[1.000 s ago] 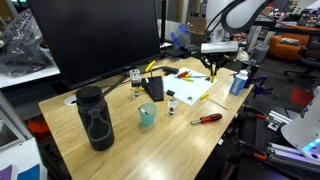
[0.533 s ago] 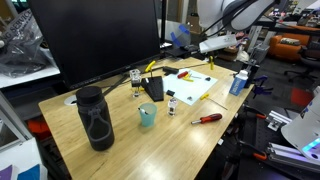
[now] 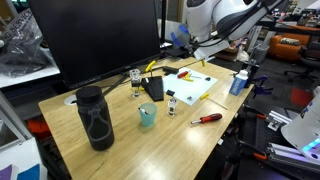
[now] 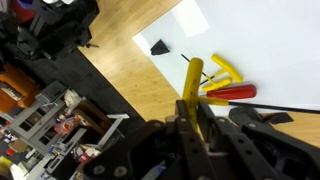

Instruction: Remove one yellow object from the table and put it on the black rack

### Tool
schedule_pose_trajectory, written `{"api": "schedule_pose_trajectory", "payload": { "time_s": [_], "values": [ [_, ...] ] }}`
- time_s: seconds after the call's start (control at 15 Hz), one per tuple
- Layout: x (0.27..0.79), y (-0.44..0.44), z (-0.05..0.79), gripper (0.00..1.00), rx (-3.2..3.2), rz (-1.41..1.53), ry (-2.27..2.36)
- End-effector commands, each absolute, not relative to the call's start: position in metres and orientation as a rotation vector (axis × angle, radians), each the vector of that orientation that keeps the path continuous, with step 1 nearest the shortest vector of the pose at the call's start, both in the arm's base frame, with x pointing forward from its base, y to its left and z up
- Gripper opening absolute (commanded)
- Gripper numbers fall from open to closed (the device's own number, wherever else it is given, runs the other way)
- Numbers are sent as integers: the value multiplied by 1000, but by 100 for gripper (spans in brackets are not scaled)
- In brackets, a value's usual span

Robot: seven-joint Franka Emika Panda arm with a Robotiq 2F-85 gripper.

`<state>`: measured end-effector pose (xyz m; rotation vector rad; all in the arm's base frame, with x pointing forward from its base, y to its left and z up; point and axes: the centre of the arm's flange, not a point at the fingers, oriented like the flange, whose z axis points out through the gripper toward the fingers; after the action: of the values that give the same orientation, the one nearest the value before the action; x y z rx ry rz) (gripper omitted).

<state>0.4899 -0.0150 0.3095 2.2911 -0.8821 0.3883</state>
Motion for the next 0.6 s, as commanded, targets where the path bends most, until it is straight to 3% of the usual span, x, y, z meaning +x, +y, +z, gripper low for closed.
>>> {"api": "schedule_pose_trajectory", "payload": {
  "time_s": [0.0, 0.07, 0.53],
  "values": [
    [492, -12, 306, 4, 2297, 392, -865],
    [493, -11, 304, 15, 2300, 388, -861],
    [493, -11, 302, 15, 2299, 384, -860]
  ]
}}
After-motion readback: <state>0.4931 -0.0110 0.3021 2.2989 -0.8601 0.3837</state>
